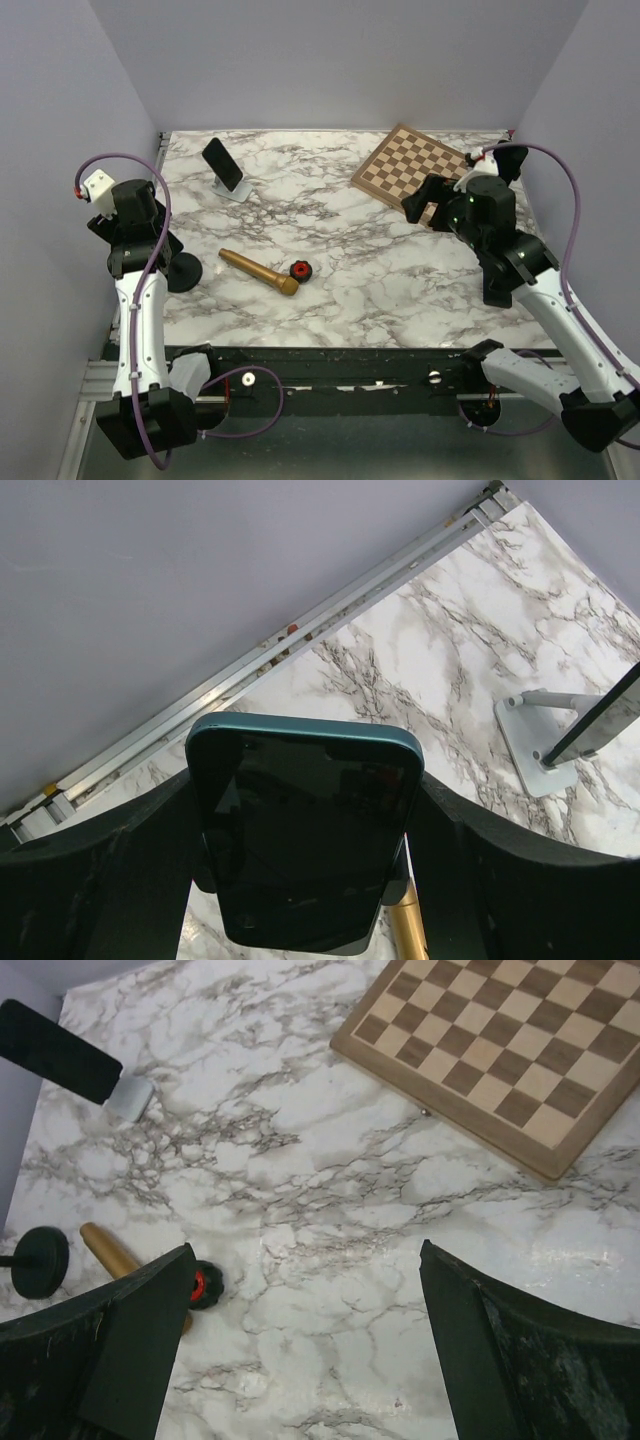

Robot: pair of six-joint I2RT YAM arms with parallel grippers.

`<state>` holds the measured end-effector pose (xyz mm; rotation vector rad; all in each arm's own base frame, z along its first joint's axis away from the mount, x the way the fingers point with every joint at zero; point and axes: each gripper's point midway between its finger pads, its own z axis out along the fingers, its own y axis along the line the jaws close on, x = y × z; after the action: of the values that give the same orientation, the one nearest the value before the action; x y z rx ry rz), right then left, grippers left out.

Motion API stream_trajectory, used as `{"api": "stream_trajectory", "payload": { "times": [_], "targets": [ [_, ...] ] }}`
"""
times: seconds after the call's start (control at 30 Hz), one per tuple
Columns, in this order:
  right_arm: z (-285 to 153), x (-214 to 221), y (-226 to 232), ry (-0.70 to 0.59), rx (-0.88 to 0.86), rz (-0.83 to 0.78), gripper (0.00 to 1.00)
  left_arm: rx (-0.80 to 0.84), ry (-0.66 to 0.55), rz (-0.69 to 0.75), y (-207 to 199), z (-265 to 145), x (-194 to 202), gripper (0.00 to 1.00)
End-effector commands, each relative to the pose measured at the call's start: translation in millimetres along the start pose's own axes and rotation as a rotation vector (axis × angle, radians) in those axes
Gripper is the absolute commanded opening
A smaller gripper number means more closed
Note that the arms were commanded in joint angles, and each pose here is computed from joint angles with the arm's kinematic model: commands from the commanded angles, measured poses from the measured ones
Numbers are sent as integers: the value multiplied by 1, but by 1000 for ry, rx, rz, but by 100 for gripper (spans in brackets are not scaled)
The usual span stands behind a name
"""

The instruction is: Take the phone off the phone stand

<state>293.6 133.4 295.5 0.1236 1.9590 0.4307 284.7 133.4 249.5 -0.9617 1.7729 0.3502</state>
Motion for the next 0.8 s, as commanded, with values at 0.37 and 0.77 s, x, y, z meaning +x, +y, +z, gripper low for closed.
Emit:
{"api": "stream_trajectory", "payload": {
  "times": [0.37, 0.77],
  "targets": [
    [23, 42, 29, 205, -106, 81, 100, 81, -66, 1, -2, -30, -9, 0],
    [22, 57, 38, 268, -144, 151, 100, 222, -182, 0, -16, -66, -25, 0]
  ]
}}
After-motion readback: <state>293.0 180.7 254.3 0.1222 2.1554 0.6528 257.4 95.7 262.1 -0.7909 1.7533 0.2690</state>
